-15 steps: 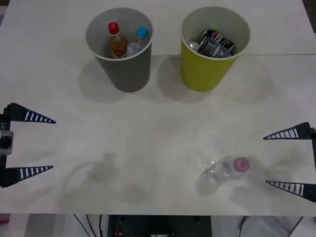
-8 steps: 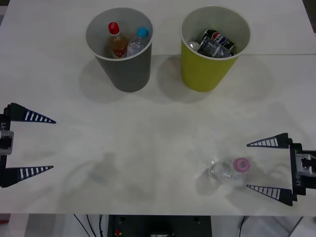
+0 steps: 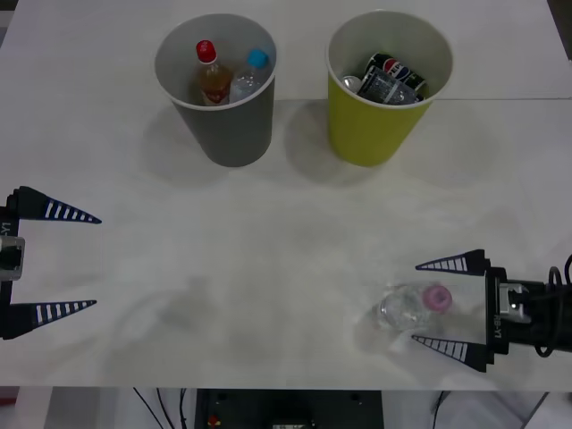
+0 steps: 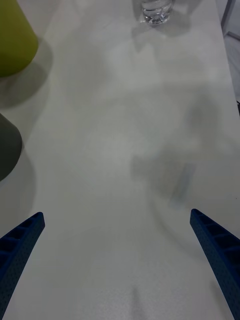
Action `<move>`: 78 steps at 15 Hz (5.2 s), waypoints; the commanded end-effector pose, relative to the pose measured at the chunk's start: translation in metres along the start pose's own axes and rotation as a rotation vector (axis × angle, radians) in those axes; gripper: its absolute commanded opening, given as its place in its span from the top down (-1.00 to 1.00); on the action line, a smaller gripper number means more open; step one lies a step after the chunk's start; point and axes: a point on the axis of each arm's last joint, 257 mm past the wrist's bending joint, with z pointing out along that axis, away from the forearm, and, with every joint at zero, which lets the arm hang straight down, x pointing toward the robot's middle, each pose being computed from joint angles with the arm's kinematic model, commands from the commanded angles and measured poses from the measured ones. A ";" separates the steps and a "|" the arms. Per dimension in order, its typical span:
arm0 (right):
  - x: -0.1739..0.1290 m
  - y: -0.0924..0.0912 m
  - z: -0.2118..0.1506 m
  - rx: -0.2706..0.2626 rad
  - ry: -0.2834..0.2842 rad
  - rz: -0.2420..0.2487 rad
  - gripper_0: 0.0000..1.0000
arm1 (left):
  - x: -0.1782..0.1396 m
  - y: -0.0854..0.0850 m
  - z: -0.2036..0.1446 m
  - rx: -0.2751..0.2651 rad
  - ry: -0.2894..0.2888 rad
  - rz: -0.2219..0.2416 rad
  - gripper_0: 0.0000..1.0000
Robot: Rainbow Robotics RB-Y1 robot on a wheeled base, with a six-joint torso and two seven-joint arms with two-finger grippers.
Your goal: Put the can into the green bin and the plastic bottle into the gray bin
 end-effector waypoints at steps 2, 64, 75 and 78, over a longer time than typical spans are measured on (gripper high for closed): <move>0.001 0.004 0.019 -0.011 -0.064 0.040 -1.00 | 0.000 0.000 0.000 0.000 0.000 0.000 -1.00; -0.312 -0.192 0.147 0.083 0.156 0.377 1.00 | 0.000 0.000 0.000 0.000 0.000 0.000 -1.00; -0.344 -0.278 0.263 0.172 0.164 0.355 1.00 | 0.000 0.000 0.000 0.000 0.000 0.000 -1.00; -0.344 -0.281 0.274 0.176 0.190 0.349 1.00 | 0.000 0.000 0.000 0.000 0.000 0.000 -1.00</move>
